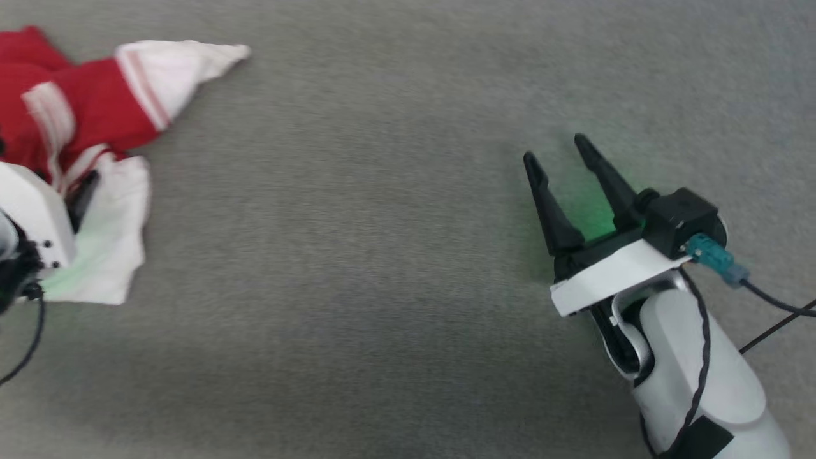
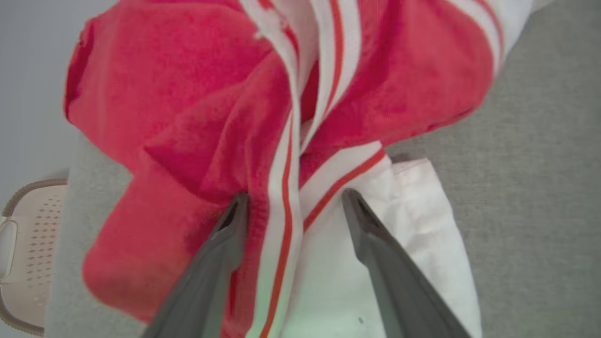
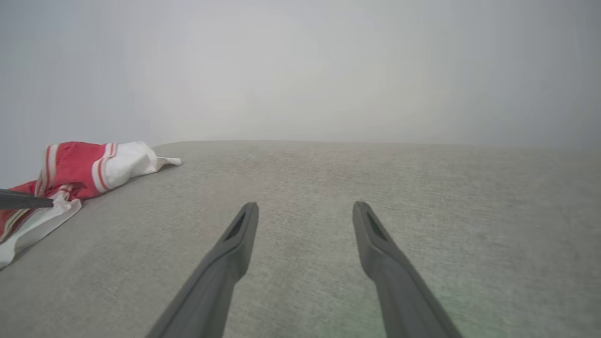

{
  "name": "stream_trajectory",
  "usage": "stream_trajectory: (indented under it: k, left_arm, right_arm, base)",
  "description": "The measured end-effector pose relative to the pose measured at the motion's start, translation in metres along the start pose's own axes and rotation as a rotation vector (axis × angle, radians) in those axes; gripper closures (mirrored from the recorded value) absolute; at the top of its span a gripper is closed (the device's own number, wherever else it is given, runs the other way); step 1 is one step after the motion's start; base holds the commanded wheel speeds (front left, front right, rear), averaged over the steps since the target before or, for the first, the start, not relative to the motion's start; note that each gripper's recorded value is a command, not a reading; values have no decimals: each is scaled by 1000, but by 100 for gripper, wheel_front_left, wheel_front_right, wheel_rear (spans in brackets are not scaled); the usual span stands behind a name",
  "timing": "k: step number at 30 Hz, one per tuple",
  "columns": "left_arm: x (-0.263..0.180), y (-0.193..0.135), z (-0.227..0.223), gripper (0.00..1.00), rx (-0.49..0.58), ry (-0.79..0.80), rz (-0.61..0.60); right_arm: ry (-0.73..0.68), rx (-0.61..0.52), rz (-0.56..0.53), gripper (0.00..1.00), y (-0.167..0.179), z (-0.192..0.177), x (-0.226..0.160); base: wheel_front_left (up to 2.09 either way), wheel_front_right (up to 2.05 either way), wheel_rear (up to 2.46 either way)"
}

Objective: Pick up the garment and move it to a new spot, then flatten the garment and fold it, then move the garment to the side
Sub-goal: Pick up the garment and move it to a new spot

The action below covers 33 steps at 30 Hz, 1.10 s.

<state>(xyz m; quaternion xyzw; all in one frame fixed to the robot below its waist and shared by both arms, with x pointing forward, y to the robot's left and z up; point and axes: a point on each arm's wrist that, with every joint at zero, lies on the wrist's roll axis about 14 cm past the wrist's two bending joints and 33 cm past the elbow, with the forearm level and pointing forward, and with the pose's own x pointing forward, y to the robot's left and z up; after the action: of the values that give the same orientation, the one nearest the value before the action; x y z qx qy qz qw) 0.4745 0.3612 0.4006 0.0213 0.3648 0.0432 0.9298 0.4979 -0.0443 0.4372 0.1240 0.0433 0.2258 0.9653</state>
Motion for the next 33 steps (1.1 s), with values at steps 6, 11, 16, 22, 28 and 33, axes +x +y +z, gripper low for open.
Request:
stream_trajectory:
  k: [6, 11, 16, 22, 28, 33]
  left_arm:
    - [34, -15, -26, 0, -11, 199, -43]
    - [49, -18, -32, 0, -46, 255, -55]
    - [49, -21, -30, 100, -45, 234, -62]
    - [40, -17, -10, 100, 17, 105, -44]
    - [18, -34, 49, 100, 108, -118, -87]
    - [-2, -76, 96, 100, 193, -281, -198]
  right_arm:
    - [-10, 1, -47, 0, -23, -1, -6]
    - [-17, -5, -60, 0, -30, -1, -10]
    - [-46, -11, -60, 0, -29, 9, -12]
    - [-77, -12, -56, 0, -22, 25, -16]
    - [-121, -5, -67, 0, -13, 47, -29]
    - [-169, -8, -93, 0, -13, 69, -43]
  base:
    - [0, 0, 0]
    - [0, 0, 0]
    - [0, 0, 0]
    - [0, 0, 0]
    - [0, 0, 0]
    - [0, 0, 0]
